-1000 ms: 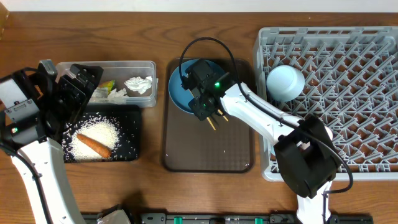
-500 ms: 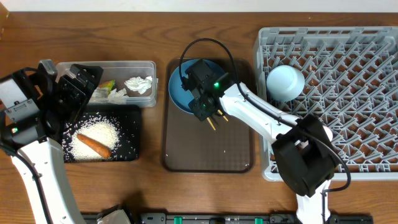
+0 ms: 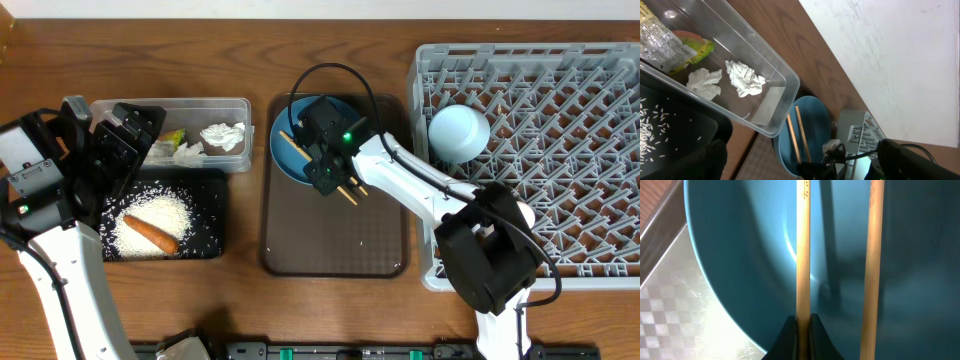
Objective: Sort waste into correct bins and load items into the dishwasher rack
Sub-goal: 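Lift the chopstick and carry it right into the rack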
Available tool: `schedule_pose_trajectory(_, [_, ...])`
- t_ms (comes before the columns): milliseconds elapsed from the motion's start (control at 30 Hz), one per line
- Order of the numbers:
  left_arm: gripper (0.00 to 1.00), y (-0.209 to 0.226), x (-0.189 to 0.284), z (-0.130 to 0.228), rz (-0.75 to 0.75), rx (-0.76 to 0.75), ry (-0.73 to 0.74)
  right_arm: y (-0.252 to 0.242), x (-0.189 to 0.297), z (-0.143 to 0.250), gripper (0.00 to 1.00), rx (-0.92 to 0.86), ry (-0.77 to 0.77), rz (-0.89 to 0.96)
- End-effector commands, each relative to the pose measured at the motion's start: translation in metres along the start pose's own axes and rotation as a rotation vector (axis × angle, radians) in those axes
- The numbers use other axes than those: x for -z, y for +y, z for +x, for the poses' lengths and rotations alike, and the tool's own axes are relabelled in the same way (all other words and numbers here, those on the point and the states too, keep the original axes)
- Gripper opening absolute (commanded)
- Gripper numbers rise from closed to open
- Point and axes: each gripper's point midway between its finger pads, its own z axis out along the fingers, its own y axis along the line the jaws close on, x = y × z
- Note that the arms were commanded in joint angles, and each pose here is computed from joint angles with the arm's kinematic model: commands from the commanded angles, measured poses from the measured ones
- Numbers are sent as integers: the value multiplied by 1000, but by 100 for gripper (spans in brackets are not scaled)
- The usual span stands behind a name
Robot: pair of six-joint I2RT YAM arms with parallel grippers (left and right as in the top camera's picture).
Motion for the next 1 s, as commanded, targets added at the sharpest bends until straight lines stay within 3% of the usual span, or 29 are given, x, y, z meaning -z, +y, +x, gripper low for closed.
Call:
schedule_pose_trajectory(0, [98,-8,8,-4,14,-10,-23,16,-4,3,1,8,16,-82])
schedule_pose_trajectory(200, [98,-8,8,-4,14,-10,-23,20,28,-17,1,-3,-65,-124])
schedule_pose_trajectory(533, [98,-8,8,-4,14,-10,-23,-18,158,-32,1,-129,-289,-73])
schedule_pose_trajectory(767, [98,-8,8,-4,14,-10,-23,-117,232,32,1,-340,-286,155])
schedule_pose_trajectory(967, [98,-8,8,-4,14,-10,-23,-191,258,101,1,-503,-193,278])
